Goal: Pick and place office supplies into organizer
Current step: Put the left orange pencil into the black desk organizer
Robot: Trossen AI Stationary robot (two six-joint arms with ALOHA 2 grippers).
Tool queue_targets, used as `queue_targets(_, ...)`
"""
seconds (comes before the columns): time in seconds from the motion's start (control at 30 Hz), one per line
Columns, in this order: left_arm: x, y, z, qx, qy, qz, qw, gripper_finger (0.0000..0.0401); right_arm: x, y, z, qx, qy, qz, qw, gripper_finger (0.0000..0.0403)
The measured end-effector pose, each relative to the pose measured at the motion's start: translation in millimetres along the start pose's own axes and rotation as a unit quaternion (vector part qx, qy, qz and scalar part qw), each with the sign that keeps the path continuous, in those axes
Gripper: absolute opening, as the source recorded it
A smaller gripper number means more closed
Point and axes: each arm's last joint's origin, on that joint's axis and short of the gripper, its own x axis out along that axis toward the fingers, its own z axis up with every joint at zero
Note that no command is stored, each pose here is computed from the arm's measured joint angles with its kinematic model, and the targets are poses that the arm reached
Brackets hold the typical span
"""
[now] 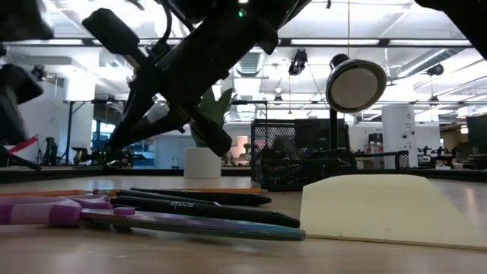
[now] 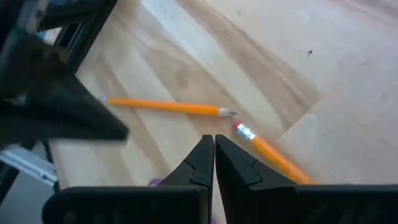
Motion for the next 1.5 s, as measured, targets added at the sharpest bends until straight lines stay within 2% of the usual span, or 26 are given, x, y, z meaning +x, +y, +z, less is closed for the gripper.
queue_targets(0.13, -11, 8, -5, -0.052, 0.064, 0.004, 0.997, 0.0001, 13, -3, 6, -0.029, 0.022, 0.010, 0.999, 0.0009)
queue_targets(0.27, -20, 5, -10, -0.094, 0.076, -0.020, 0.992, 0.0001, 24, 9, 9, -0.098, 0.016, 0.023, 0.995, 0.0009)
queue_targets(0.47, -17, 1, -22, -0.105, 0.095, -0.015, 0.990, 0.0001, 43, 7, 11, -0.156, 0.042, -0.039, 0.986, 0.0009)
queue_targets(0.57, -15, -4, -32, -0.115, 0.105, -0.015, 0.988, 0.0001, 47, 8, 11, -0.173, 0.056, -0.053, 0.982, 0.0009)
queue_targets(0.9, -13, -10, -48, -0.122, 0.109, -0.010, 0.986, 0.0001, 41, 22, 21, -0.182, 0.047, -0.039, 0.981, 0.0009)
queue_targets(1.07, -2, -10, -54, -0.109, 0.089, 0.014, 0.990, 0.0001, 34, 32, 25, -0.212, 0.053, -0.005, 0.976, 0.0009)
queue_targets(1.3, 9, -11, -60, -0.093, 0.059, 0.039, 0.993, 0.0001, 31, 26, 21, -0.222, 0.084, -0.039, 0.971, 0.0009)
queue_targets(1.5, 17, 1, -58, -0.085, -0.007, 0.056, 0.995, 0.0001, 12, 30, 19, -0.284, 0.100, -0.074, 0.951, 0.0009)
